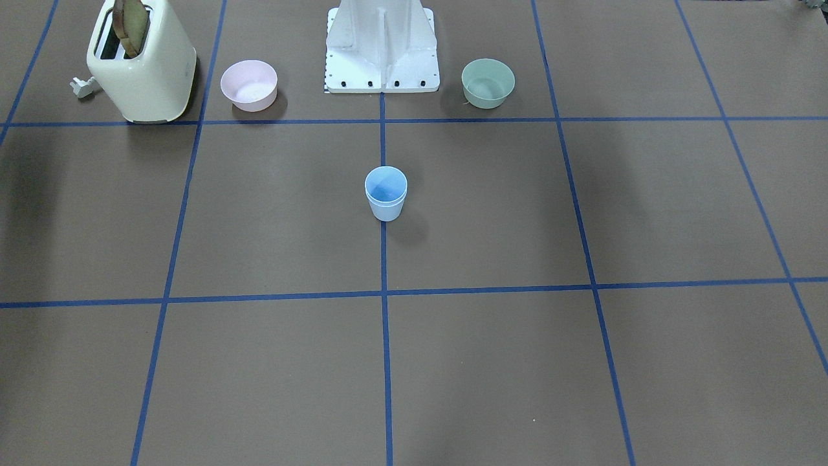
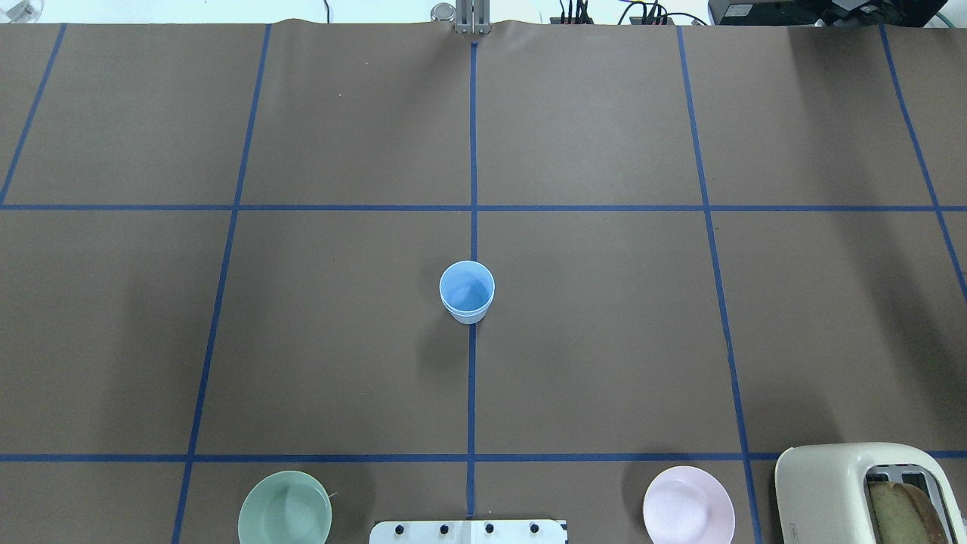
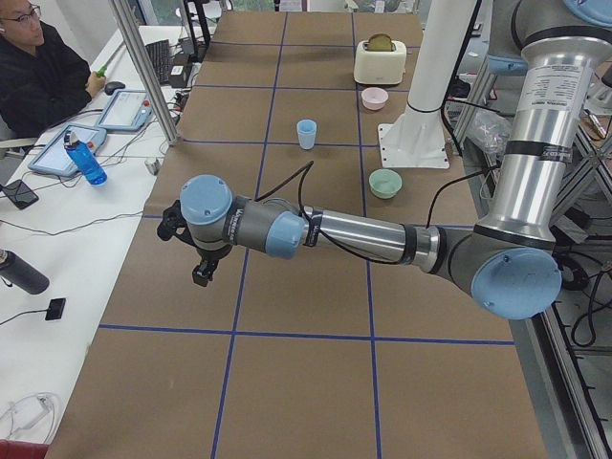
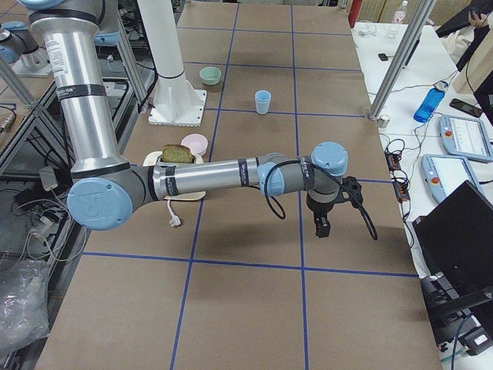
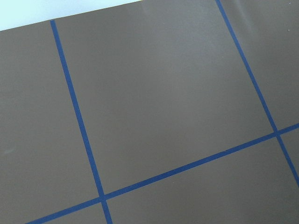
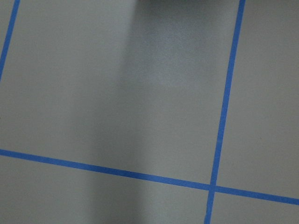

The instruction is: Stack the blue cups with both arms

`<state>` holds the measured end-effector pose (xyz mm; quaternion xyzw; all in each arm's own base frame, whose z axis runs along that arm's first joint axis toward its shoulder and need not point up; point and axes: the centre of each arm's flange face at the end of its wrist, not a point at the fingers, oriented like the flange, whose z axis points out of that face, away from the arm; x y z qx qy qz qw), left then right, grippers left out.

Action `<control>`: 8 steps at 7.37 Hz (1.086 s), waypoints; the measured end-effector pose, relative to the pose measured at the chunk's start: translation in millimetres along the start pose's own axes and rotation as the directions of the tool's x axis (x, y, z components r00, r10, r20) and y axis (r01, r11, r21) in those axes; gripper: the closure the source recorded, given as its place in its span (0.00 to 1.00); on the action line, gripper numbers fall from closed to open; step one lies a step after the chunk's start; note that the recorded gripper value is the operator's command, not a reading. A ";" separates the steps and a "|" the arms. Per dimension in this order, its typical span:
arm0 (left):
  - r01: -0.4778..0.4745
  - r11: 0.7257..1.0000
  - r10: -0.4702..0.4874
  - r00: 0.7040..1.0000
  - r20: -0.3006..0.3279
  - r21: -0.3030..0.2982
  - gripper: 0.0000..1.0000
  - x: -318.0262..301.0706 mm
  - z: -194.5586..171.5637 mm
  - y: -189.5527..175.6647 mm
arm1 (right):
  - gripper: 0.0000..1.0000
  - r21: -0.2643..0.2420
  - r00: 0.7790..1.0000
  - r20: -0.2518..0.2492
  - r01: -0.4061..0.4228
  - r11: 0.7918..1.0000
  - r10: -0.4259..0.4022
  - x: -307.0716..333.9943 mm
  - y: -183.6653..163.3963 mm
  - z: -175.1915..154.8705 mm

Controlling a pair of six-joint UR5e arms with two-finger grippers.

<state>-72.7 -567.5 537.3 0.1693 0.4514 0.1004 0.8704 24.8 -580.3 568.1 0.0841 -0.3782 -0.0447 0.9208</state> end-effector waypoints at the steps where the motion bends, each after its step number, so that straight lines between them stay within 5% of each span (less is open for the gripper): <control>1: 0.002 1.000 -0.002 1.000 0.000 0.000 0.02 0.8 -0.7 4.0 | 0.00 0.011 1.000 0.000 0.002 1.000 -0.002 2.0 1.9 -3.5; 8: 0.026 1.000 -0.026 1.000 0.000 -0.011 0.02 -9.9 7.2 33.0 | 0.00 0.020 1.000 -0.008 0.011 1.000 -0.011 6.3 7.4 -3.6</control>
